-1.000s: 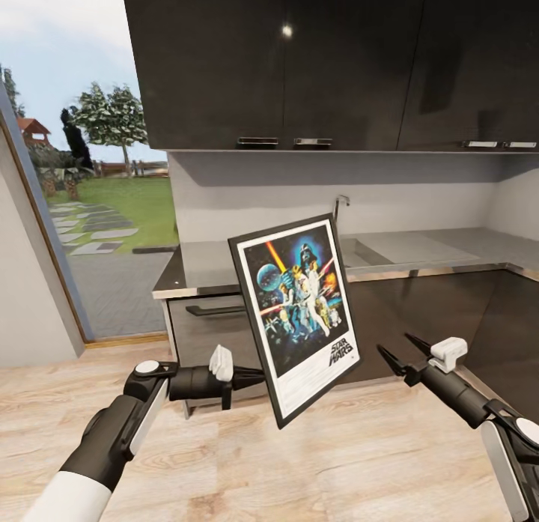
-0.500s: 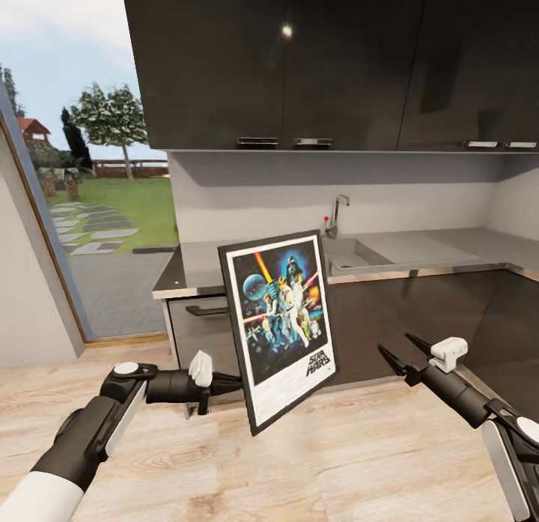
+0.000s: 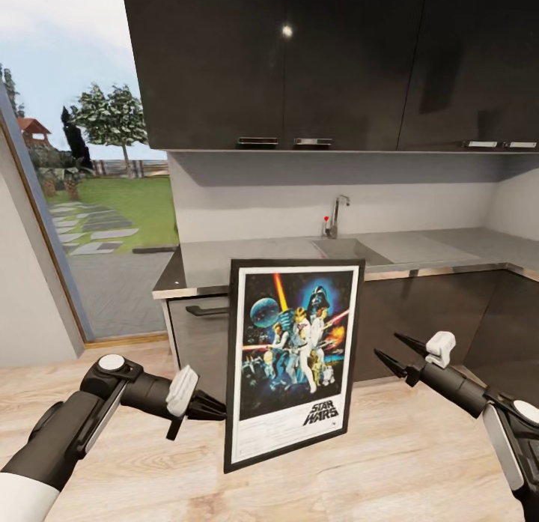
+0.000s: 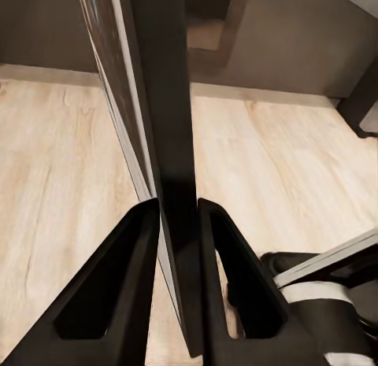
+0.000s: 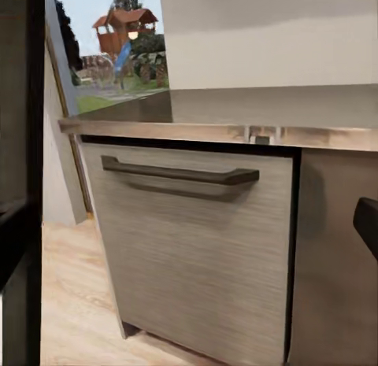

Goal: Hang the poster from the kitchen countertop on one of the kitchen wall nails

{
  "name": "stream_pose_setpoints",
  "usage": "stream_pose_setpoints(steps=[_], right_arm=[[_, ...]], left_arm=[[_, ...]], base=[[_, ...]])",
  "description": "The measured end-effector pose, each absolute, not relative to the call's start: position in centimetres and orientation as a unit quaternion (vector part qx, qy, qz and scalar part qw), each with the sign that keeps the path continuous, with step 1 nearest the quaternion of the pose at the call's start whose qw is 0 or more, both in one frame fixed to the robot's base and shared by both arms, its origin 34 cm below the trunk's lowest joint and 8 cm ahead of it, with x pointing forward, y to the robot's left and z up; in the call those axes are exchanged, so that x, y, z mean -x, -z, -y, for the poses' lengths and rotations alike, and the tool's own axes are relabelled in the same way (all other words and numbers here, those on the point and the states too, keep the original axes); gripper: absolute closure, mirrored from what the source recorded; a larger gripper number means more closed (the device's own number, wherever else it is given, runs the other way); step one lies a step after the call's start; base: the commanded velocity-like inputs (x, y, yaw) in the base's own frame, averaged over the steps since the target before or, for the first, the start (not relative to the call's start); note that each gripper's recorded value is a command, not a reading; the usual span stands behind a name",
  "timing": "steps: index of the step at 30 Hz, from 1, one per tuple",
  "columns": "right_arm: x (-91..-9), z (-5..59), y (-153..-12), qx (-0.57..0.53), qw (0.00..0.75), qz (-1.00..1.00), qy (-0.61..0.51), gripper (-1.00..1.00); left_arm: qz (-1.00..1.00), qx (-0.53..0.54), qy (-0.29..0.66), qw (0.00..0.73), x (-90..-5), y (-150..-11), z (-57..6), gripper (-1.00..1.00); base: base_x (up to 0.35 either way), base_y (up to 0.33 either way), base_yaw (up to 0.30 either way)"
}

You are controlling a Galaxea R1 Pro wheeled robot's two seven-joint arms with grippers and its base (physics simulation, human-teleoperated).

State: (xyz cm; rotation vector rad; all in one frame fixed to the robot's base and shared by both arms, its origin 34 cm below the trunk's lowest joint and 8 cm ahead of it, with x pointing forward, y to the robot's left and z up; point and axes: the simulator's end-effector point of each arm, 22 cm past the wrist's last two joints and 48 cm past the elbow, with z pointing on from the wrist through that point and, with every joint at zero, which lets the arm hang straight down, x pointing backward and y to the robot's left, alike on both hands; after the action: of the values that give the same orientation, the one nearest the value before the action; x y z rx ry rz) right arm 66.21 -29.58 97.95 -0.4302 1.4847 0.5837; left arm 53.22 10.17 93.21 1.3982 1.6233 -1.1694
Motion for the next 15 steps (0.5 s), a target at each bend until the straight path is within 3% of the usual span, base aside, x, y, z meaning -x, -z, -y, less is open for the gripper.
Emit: stream_pose_setpoints(steps=[15], right_arm=[[-65.1,31.2,-97.9,0.231,0.645,-0.671,-0.285,-1.0]], left_arm=[[-0.63,-0.547,0.435,0.339,-53.3,-92.7,-10.5,1.0]], base=[[0.0,0.0,0.0]])
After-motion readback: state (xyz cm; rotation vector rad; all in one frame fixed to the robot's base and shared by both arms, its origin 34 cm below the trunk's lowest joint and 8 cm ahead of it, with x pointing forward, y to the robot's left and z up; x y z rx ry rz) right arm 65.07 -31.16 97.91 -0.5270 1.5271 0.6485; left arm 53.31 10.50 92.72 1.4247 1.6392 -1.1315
